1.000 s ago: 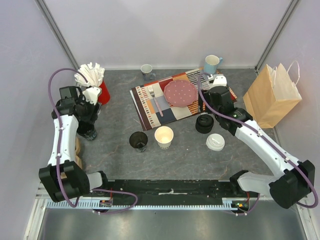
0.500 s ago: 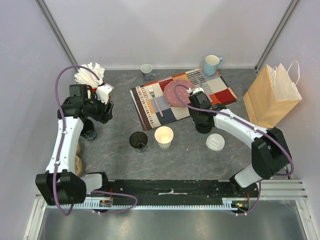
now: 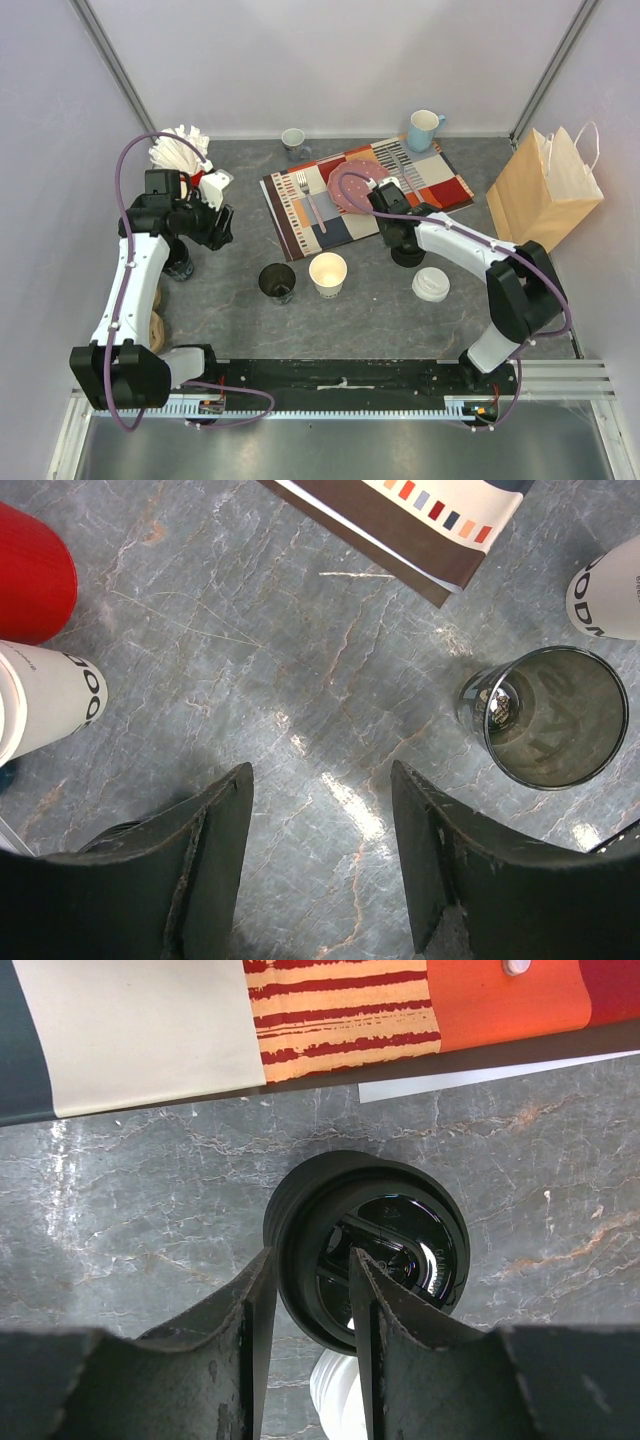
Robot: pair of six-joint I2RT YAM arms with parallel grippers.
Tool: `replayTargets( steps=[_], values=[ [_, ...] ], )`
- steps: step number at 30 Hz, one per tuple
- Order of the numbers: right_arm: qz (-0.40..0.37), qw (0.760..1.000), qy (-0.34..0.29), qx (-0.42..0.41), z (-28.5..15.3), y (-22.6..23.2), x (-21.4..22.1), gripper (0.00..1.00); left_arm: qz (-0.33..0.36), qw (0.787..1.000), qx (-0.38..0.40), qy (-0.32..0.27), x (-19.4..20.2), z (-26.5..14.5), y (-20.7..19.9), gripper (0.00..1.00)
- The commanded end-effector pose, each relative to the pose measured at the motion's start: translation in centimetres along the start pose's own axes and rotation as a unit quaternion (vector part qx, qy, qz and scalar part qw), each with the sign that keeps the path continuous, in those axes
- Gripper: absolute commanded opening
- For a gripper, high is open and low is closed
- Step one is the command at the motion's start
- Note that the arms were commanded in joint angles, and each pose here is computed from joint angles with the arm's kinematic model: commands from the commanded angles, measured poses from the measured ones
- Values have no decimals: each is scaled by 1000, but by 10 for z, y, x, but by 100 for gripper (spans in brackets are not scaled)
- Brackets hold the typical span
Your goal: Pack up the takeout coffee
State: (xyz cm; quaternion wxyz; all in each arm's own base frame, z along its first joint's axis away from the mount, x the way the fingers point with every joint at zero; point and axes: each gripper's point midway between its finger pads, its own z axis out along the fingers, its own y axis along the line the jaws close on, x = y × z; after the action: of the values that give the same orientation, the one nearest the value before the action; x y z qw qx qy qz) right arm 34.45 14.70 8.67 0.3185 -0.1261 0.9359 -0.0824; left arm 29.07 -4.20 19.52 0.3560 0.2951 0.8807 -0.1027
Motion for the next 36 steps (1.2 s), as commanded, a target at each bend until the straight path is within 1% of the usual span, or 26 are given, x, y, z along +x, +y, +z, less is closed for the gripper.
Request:
replayTargets(
  steps=[1,8,9,13,16,17,20,26,28,30,32,36],
  values=[
    [-4,1000,-4,20,1,-4,-9,41,-2,1000,15,-11,-5,-2,-7,64],
    [-7,1000,1,18,3,-2,-8,30,0,1000,18,-8,-3,-3,-9,64],
    [-6,1000,1,18,2,-2,-8,26,0,1000,17,-7,-3,-2,-8,64],
    [2,1000,-4,9,-4,-1,-11,18,2,1000,17,-7,-4,-3,-8,64],
    [8,1000,-11,10,-11,-5,-14,10,3,1000,15,-7,-4,-3,-7,64],
    [9,1000,-12,8,-13,-5,-15,6,3,1000,16,-6,-3,-2,-7,64],
    [10,1000,-15,6,-19,-7,-17,0,3,1000,16,-6,-4,-3,-7,64],
    [17,999,-31,-13,-33,-6,-26,0,4,1000,16,-6,-3,-3,-7,65],
    [15,999,-41,-26,-40,-4,-33,0,3,1000,17,-6,-3,-3,-8,65],
    [6,997,-49,-57,-49,4,-39,0,1,1000,21,-7,-3,-2,-9,65],
    [-13,993,-71,-96,-64,13,-50,0,-3,1000,27,-6,-2,0,-11,65],
    [-52,980,-127,-146,-101,26,-77,0,-13,999,41,-6,-1,3,-16,65]
  ],
)
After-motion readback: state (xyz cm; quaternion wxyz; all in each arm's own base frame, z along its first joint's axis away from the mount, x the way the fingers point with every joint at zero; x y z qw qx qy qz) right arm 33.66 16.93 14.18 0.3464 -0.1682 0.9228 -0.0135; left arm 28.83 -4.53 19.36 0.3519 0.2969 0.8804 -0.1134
